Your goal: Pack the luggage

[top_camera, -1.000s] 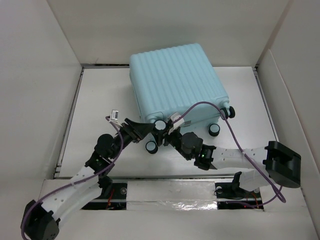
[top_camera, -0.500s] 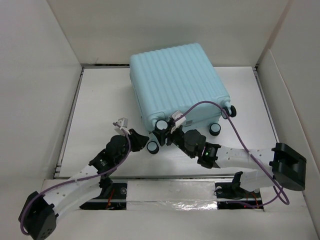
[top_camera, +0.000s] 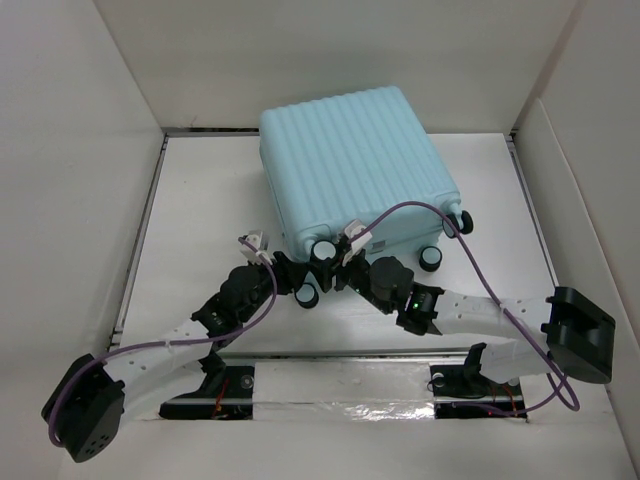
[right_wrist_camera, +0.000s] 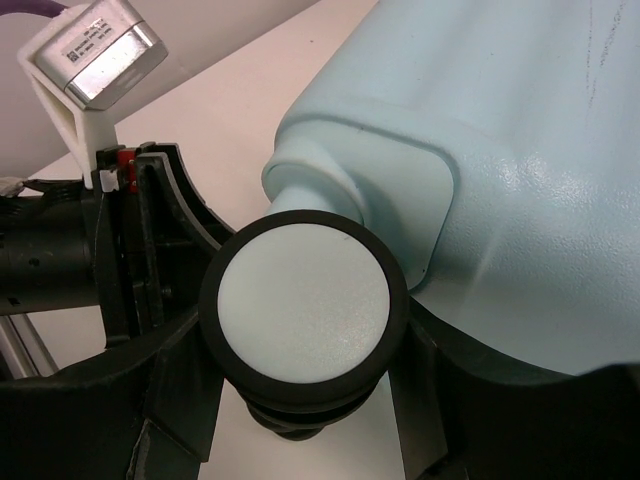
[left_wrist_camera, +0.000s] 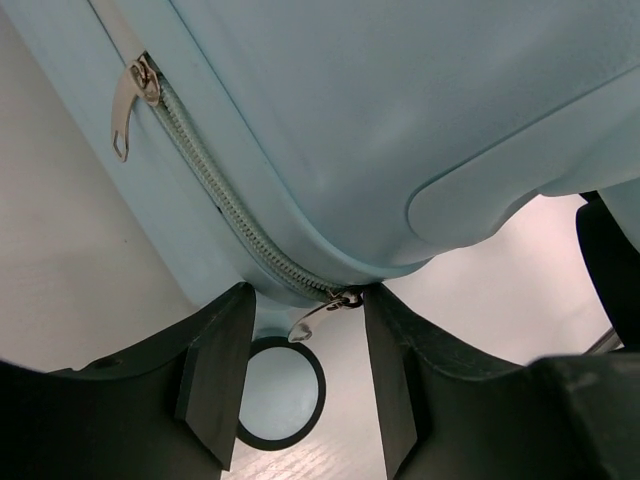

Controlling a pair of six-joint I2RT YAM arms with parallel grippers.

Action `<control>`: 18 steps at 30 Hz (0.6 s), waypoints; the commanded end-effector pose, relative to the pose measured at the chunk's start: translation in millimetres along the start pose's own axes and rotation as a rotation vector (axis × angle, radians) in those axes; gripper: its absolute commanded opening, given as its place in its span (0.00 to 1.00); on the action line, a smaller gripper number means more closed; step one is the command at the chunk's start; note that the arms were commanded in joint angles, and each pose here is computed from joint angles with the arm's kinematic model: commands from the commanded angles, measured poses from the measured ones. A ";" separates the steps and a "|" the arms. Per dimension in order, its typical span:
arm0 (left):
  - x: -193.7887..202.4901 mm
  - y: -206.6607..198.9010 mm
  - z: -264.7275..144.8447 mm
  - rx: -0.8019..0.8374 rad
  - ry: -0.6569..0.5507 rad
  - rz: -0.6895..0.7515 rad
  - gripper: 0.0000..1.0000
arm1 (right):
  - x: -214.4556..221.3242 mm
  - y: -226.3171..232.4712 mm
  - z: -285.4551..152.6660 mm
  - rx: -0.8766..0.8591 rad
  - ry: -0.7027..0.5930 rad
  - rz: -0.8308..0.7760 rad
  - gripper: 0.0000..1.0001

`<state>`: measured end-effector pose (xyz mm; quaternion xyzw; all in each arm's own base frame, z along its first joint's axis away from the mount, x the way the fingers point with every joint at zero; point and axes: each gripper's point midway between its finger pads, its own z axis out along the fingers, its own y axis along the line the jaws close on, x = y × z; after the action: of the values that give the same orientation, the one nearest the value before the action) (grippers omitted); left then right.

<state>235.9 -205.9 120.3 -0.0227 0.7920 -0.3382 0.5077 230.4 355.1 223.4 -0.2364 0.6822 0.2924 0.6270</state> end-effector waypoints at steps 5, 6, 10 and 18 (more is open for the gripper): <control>-29.1 -17.5 7.7 0.044 -0.091 0.056 0.33 | -64.6 0.0 3.4 -0.007 -0.180 0.073 0.03; -29.8 -17.3 7.5 0.044 -0.096 0.057 0.25 | -64.0 0.6 3.6 -0.010 -0.180 0.074 0.03; -31.5 -20.4 6.8 0.065 -0.109 0.055 0.08 | -60.8 0.5 3.4 -0.010 -0.176 0.082 0.03; -32.4 -25.8 1.4 0.105 -0.120 0.062 0.00 | -60.0 -1.5 -0.5 -0.007 -0.175 0.083 0.02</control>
<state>238.3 -208.2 122.4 -0.0014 0.7884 -0.3315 0.5182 232.4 354.6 223.9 -0.2345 0.6825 0.2973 0.6252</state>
